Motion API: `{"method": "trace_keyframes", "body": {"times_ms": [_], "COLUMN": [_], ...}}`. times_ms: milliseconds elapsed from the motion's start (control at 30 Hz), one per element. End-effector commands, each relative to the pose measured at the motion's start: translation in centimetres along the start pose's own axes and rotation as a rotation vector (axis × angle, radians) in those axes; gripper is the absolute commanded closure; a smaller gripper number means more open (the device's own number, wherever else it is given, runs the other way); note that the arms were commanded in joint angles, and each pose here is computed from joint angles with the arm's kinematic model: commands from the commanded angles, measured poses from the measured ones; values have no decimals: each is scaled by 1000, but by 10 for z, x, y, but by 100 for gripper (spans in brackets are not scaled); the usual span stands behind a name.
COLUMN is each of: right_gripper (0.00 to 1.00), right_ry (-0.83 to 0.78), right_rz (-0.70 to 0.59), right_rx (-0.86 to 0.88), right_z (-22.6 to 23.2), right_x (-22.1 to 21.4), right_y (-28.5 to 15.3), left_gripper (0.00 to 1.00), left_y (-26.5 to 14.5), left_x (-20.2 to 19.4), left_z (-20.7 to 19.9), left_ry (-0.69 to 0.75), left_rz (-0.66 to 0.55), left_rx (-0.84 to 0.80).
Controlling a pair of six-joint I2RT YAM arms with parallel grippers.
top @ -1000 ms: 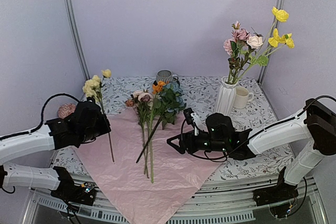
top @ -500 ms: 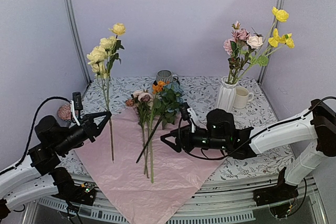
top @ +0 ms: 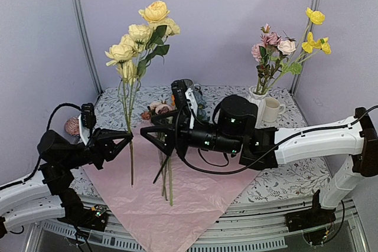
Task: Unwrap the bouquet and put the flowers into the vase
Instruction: Pass from the left arm to the right
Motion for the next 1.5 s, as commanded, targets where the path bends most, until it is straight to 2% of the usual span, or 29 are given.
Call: {"method": "trace_keyframes", "body": {"times_ms": [0,500,667,700,733,767,833,867,900,1200,1333,1467], "right_gripper": [39,55,76,84,90,94,95,95,95,97,97,97], "right_ry": [-67,-125,-124,-122,-122,-123,-126,-136,-159,-406,-436,-466], "right_rz": [-19,-31,-26,-27,-31,-39,-67,-75,-92,-213,-334,-511], "right_rx": [31,40,31,30,23,8,-37,-71,-118,-549,-745,-851], "right_z": [13,29,27,28,28,26,23,19,14,-1,-4,-1], "right_x": [8,12,11,13,15,17,25,28,34,117,156,183], "right_y": [16,53,56,55,54,51,43,37,30,-68,-125,-176], "left_gripper": [99,99,98,92,78,59,21,8,3,2,2,2], "left_y": [-1,4,5,5,5,5,5,4,3,-5,-5,-4], "left_x": [14,7,6,4,4,3,0,0,-2,-3,-4,-5], "left_z": [-20,-23,-26,-25,-24,-21,-14,-10,-7,-3,-2,-2], "left_ry": [67,81,84,84,81,74,55,49,44,61,61,58], "left_rz": [-64,-33,-22,-18,-14,-11,-2,1,6,-4,-2,-7], "left_rx": [-104,-115,-123,-120,-111,-94,-41,-14,9,59,61,54]}}
Point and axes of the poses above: each gripper's point midway between its finger pads, its own y axis out along the fingers, its own z axis along the line the jaws close on, x = y × z, the point moved 2 cm from there along -y, back along the fingers, and after that the axes turned 12 degrees about y, right-handed, at the moved point
